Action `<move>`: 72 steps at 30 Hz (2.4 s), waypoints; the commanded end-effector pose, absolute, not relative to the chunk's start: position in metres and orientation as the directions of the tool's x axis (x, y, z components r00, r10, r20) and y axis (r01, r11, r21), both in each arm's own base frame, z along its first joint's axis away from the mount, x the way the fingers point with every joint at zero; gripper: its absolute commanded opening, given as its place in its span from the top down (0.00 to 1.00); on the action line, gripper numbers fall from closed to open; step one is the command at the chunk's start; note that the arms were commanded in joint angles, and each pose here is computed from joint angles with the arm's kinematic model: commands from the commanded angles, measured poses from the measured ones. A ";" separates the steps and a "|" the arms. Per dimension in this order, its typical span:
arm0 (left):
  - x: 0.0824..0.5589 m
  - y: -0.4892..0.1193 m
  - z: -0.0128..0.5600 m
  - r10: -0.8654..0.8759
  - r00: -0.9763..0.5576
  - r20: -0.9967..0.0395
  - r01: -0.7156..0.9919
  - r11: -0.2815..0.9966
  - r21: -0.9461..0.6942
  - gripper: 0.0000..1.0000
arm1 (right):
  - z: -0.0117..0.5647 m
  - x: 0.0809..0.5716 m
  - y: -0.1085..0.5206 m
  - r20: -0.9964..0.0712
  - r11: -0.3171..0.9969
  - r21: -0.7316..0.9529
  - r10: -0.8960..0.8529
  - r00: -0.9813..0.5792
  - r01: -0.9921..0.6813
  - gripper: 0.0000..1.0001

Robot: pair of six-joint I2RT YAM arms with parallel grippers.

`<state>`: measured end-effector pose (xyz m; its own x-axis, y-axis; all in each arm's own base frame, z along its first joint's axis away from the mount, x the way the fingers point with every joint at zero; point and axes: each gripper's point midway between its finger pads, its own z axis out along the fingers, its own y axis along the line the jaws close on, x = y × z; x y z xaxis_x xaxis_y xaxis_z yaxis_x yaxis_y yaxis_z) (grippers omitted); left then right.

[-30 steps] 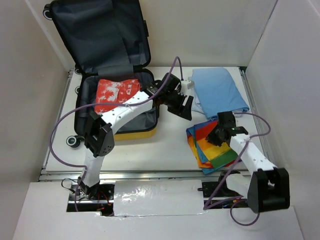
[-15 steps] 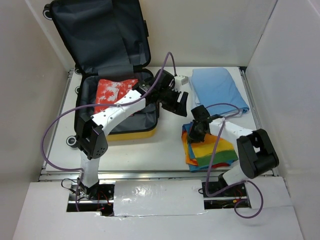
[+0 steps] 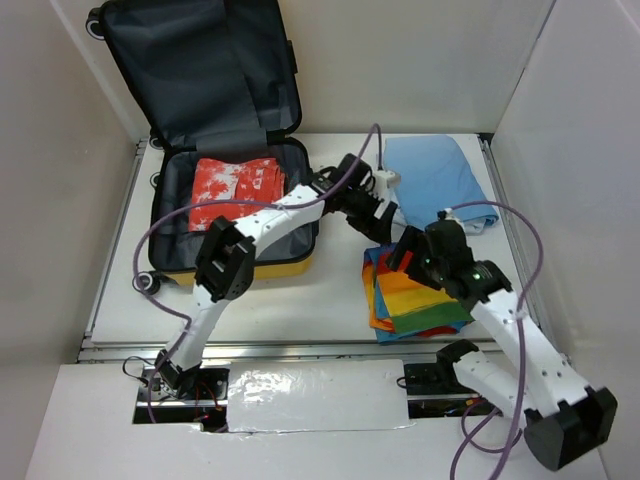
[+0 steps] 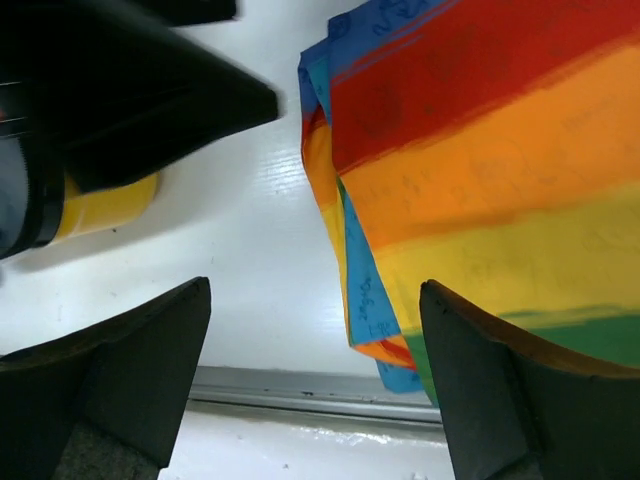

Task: Pack the luggage

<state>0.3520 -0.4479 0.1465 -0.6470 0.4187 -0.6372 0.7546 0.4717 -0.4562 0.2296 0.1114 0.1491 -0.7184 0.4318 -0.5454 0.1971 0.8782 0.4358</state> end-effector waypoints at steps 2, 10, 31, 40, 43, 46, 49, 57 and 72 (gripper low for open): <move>0.359 -0.481 0.124 0.459 -0.541 -0.705 0.837 0.373 -0.400 0.07 | 0.145 0.196 0.089 -0.495 0.842 0.432 0.521 -0.696 0.323 0.08; 0.375 -0.488 0.067 0.484 -0.587 -0.648 0.804 0.441 -0.399 0.05 | 0.164 0.177 0.067 -0.506 0.777 0.482 0.624 -0.596 0.404 0.03; 0.342 -0.423 0.062 0.452 -0.743 -0.495 0.665 0.587 -0.462 1.00 | 0.066 0.176 0.068 -0.190 0.518 0.466 0.851 -0.490 0.717 0.04; 0.339 -0.397 0.061 0.385 -0.795 -0.470 0.588 0.680 -0.438 1.00 | 0.058 0.168 0.040 -0.251 0.424 0.392 0.903 -0.348 0.817 0.01; 0.338 -0.395 0.061 0.378 -0.799 -0.467 0.580 0.689 -0.435 1.00 | 0.059 0.164 0.036 -0.263 0.406 0.397 0.909 -0.322 0.823 0.01; 0.339 -0.392 0.059 0.370 -0.807 -0.460 0.566 0.707 -0.425 1.00 | 0.066 0.162 0.028 -0.295 0.390 0.396 0.911 -0.288 0.831 0.01; 0.345 -0.388 0.060 0.358 -0.807 -0.469 0.558 0.723 -0.407 1.00 | 0.069 0.159 0.017 -0.333 0.373 0.379 0.909 -0.252 0.847 0.01; 0.362 -0.379 0.067 0.323 -0.819 -0.474 0.529 0.746 -0.405 1.00 | 0.048 0.167 0.033 -0.270 0.391 0.387 0.914 -0.303 0.835 0.03; 0.352 -0.369 0.061 0.322 -0.832 -0.451 0.511 0.761 -0.400 1.00 | 0.013 0.179 0.055 -0.204 0.387 0.463 0.922 -0.329 0.798 0.24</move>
